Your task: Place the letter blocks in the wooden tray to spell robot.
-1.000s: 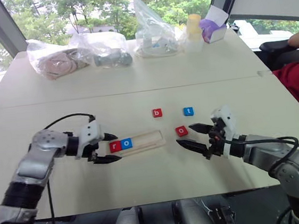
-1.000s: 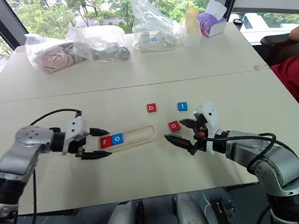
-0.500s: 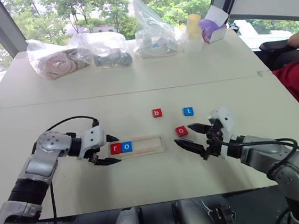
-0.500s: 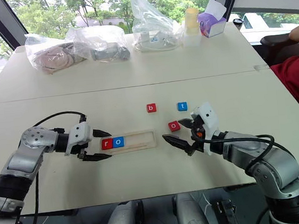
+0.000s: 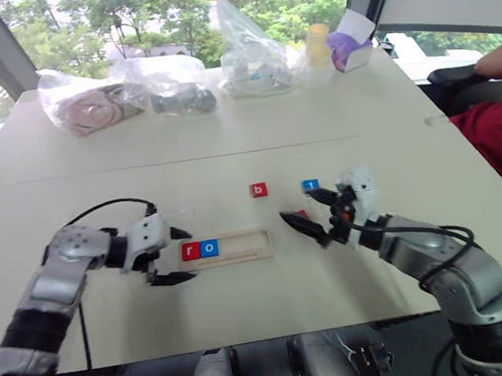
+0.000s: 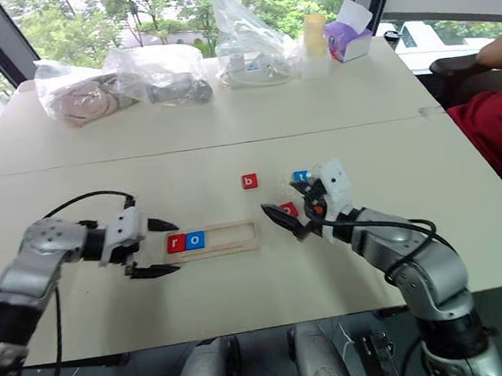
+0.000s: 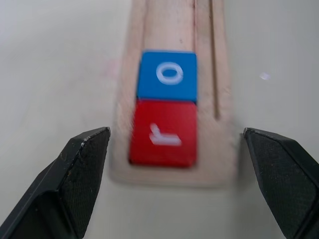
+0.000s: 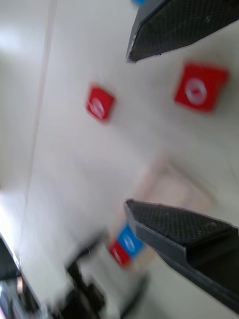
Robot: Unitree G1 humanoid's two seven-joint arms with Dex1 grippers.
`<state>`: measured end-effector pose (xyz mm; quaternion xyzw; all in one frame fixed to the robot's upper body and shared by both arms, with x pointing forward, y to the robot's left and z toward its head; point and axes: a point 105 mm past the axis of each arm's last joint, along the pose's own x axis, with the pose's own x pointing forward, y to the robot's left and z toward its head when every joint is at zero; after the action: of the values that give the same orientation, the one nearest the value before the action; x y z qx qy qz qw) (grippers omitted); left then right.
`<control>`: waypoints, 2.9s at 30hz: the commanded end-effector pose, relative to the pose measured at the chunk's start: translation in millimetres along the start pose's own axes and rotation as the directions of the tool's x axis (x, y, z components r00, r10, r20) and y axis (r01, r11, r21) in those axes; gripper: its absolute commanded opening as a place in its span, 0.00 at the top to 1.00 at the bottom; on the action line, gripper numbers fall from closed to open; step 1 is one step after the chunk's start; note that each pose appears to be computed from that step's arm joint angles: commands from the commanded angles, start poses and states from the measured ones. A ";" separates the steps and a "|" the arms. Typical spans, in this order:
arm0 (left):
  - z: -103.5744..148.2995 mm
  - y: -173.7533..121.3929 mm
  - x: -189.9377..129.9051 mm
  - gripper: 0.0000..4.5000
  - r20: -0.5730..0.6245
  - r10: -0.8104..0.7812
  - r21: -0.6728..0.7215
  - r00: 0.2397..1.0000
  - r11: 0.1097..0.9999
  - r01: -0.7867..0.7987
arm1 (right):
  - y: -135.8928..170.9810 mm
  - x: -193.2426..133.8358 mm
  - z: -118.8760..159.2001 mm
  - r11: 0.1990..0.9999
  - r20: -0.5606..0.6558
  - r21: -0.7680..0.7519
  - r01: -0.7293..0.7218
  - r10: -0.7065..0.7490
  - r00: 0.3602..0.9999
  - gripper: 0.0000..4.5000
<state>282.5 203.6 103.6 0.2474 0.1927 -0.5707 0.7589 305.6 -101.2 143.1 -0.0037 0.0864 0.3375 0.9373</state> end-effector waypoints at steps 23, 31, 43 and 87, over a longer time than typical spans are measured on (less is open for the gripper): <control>62.3 10.4 -60.9 0.00 0.235 0.655 -0.315 0.718 0.751 -0.581 | 11.1 111.0 -13.5 0.981 -0.207 0.065 0.182 -0.165 0.964 0.00; 57.2 7.4 -52.7 0.00 0.221 0.637 -0.329 0.738 0.761 -0.559 | 17.4 111.8 -2.7 0.985 -0.163 0.032 0.168 -0.160 0.974 0.00; 53.4 8.8 -46.1 0.00 0.210 0.621 -0.323 0.755 0.773 -0.546 | 41.6 106.1 10.7 0.994 -0.142 0.004 0.105 -0.103 0.984 0.00; 94.0 -20.5 18.8 0.00 0.284 0.208 -0.151 0.936 0.974 -0.170 | -43.1 -66.3 -43.9 0.723 -0.211 0.190 0.664 -0.631 0.747 0.74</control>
<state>267.3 133.9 159.0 0.1121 0.1071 -0.5019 0.8509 276.7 -184.6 103.5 0.0457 0.1937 -0.0299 0.9795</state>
